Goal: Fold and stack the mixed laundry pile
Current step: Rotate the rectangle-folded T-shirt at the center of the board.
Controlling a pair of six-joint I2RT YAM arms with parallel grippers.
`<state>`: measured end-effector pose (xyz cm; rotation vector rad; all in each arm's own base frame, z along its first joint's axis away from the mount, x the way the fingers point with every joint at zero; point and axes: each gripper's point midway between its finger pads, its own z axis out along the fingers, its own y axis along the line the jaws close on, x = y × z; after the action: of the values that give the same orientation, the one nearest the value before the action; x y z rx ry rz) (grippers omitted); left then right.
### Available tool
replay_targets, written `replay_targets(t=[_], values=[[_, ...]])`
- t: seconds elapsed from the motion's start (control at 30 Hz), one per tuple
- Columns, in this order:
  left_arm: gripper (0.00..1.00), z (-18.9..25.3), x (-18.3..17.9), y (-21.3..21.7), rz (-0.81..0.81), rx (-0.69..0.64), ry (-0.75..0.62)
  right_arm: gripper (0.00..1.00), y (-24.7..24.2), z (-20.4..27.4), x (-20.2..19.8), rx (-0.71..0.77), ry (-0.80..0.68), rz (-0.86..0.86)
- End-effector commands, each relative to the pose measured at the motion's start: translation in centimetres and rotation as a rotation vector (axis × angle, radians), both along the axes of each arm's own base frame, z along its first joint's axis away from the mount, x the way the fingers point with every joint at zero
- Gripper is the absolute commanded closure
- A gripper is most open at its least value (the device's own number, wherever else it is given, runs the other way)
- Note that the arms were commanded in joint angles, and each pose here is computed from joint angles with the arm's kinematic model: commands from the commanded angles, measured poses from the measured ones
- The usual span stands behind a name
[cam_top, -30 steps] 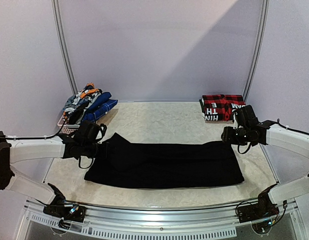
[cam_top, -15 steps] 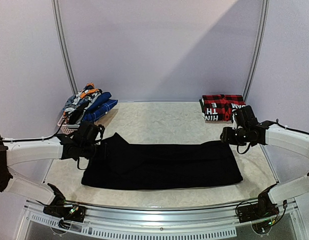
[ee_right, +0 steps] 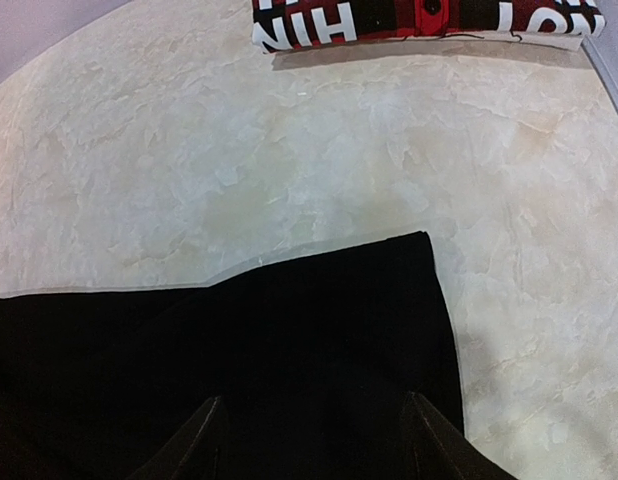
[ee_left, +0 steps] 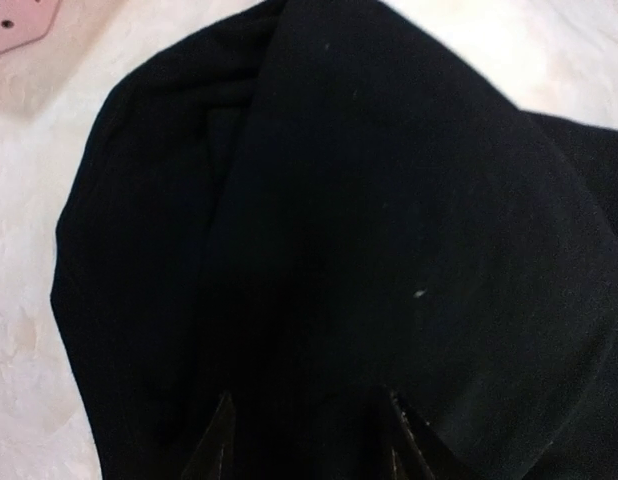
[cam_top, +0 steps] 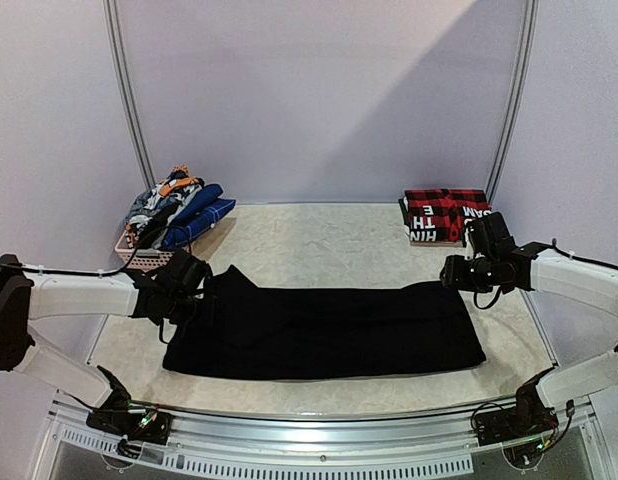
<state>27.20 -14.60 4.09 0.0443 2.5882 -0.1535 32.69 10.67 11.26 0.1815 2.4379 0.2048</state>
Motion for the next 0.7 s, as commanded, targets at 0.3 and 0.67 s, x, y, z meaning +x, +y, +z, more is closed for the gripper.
replay_targets(t=[0.3, 0.67], values=[[1.0, 0.8, -1.0, 0.1, 0.005, -0.014, 0.016, 0.41, 0.4, -1.0, -0.2, -0.001, 0.022, 0.02], [1.0, 3.8, -2.4, 2.0, 0.044, 0.062, 0.022, 0.41, 0.7, -1.1, -0.4, 0.02, 0.02, 0.028]])
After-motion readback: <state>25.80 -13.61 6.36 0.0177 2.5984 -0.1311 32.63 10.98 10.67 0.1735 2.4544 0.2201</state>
